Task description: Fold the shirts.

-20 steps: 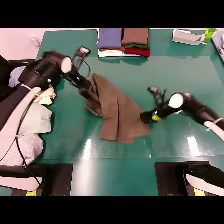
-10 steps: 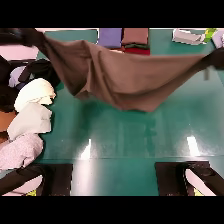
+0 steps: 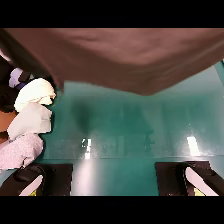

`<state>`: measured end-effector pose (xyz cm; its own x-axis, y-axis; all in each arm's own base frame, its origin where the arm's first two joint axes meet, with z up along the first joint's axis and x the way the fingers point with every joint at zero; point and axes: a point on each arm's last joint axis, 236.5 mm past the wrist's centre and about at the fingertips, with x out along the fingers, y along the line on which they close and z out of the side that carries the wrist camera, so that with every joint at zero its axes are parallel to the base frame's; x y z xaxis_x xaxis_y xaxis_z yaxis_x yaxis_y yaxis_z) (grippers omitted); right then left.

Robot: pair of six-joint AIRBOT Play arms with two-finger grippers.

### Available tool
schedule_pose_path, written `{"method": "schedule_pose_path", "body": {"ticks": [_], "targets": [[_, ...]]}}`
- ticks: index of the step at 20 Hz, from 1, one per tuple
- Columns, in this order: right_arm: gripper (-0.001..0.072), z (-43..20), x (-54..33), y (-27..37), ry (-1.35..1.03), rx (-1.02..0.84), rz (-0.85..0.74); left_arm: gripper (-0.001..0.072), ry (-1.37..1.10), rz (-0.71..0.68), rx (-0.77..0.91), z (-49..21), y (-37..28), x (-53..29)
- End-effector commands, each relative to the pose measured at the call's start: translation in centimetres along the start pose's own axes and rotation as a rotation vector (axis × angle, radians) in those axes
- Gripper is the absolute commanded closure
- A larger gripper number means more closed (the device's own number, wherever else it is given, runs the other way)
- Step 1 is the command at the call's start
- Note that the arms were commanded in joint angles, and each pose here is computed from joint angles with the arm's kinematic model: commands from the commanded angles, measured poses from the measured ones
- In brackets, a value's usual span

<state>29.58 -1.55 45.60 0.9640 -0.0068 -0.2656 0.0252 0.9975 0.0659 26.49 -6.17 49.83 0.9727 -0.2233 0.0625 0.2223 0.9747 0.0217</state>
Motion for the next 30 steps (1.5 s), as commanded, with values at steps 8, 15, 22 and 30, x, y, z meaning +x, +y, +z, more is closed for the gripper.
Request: {"method": "schedule_pose_path", "body": {"ticks": [8,15,22,30], "targets": [[0.0699,-14.9,19.7,-0.6,0.511,0.112,0.105,0.0686,0.918,-0.072,0.002,-30.6,-2.2,10.3],[0.0697,-28.5,30.2,4.3,0.772,0.09,0.195,0.0686,0.915,-0.073,0.071,-44.9,-2.1,20.7],[0.0295,-26.8,28.9,3.0,0.747,0.107,0.18,0.0202,1.035,0.044,0.015,-44.9,3.5,18.9],[0.0296,-28.5,24.8,2.4,0.793,0.126,0.165,0.0201,1.323,-0.027,-0.073,-55.4,2.7,15.0]]}}
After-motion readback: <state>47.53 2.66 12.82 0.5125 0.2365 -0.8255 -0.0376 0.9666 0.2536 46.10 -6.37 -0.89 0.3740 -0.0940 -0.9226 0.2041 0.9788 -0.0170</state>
